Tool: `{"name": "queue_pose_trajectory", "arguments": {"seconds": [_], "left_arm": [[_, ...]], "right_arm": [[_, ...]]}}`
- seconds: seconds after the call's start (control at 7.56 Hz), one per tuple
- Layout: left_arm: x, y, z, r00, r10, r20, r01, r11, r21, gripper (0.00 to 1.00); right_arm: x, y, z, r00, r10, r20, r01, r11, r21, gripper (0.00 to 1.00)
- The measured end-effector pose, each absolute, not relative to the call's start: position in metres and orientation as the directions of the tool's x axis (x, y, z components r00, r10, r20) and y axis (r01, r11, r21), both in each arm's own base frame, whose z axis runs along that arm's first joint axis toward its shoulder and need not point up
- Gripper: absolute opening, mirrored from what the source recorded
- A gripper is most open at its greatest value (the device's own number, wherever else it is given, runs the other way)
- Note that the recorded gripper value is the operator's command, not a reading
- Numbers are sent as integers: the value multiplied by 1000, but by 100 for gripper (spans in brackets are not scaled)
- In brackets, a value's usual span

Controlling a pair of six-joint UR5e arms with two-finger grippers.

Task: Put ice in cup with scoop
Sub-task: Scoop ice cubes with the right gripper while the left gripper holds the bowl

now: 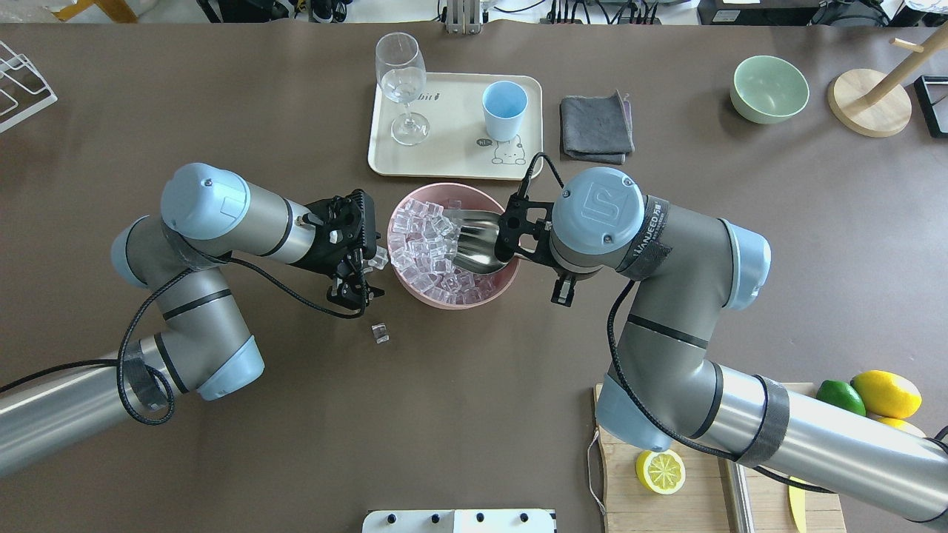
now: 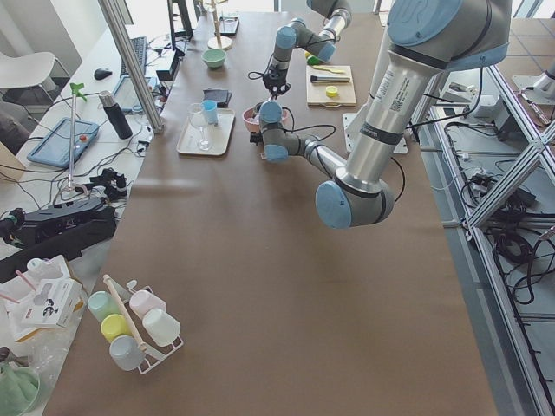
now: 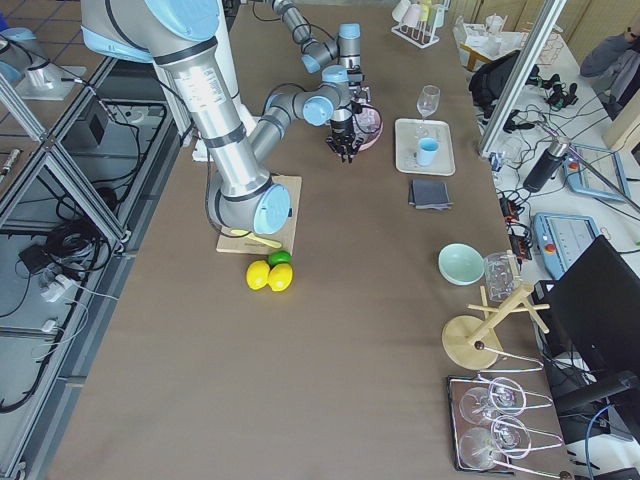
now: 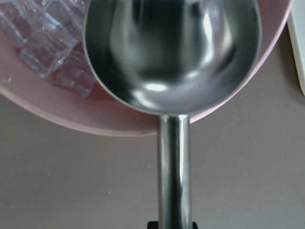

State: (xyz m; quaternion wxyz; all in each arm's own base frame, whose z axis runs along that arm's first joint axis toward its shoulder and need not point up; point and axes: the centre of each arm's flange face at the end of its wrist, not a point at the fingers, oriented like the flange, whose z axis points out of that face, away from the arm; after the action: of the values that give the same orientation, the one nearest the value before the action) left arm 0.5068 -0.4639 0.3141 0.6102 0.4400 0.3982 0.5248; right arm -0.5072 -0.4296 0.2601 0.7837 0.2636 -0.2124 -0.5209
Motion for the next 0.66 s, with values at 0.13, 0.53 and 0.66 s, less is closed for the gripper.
{"name": "queue_pose_trajectory", "arguments": {"seconds": [0.13,0.53,0.66], "left_arm": [[507,-464,314,132,991,-24,-290,62,955,99],[506,-464,315,133,991,-25,-291,63,955,99],[506,-464,316,133,991,-25,-292,63,954,99]], "right_arm": [[-507,-428,260,372,-925,78,685,331,649,0],[-500,-429,254,353,-924,144,655,354,667,0],[-493,-433,252,354,-920,171,641,371,671,0]]}}
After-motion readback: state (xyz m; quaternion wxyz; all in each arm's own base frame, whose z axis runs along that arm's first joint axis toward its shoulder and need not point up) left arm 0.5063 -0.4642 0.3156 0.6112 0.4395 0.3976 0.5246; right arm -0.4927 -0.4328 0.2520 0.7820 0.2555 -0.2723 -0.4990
